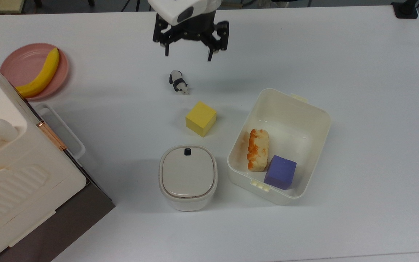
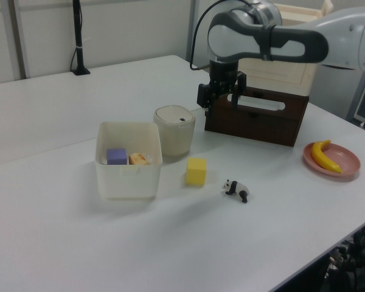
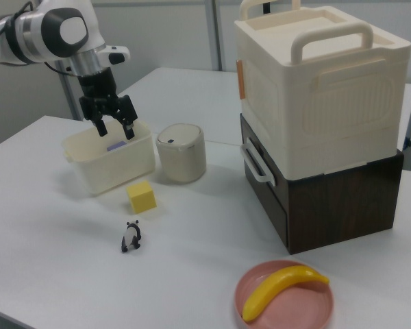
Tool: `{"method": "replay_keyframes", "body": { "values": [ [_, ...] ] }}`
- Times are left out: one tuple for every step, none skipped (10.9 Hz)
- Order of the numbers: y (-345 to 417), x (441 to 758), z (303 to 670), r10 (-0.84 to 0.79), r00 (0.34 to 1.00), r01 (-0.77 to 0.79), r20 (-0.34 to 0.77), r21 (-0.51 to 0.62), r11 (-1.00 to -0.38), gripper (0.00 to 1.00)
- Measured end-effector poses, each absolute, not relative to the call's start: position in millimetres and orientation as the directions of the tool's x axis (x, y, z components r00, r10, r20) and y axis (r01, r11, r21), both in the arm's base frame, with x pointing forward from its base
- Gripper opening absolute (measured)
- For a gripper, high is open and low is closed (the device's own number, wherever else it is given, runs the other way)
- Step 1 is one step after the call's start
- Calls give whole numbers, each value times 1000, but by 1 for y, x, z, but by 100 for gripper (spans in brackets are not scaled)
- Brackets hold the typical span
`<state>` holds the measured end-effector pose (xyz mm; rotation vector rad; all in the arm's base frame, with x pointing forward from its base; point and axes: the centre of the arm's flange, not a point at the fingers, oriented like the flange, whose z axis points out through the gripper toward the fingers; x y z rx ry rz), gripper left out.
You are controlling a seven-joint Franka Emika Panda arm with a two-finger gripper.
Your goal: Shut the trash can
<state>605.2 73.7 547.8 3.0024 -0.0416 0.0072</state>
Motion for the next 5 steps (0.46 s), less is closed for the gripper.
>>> {"method": "replay_keyframes", "body": {
  "values": [
    [74, 600, 552, -9, 1000, -7, -12, 116, -993, 100],
    [71, 598, 555, 7, 1000, 9, -16, 106, -994, 100],
    [65, 598, 556, 14, 1000, 16, -18, 93, -996, 100],
    [61, 599, 555, 13, 1000, 14, -22, 82, -996, 100],
    [59, 598, 553, 18, 999, 19, -27, 72, -997, 100]
  ]
}}
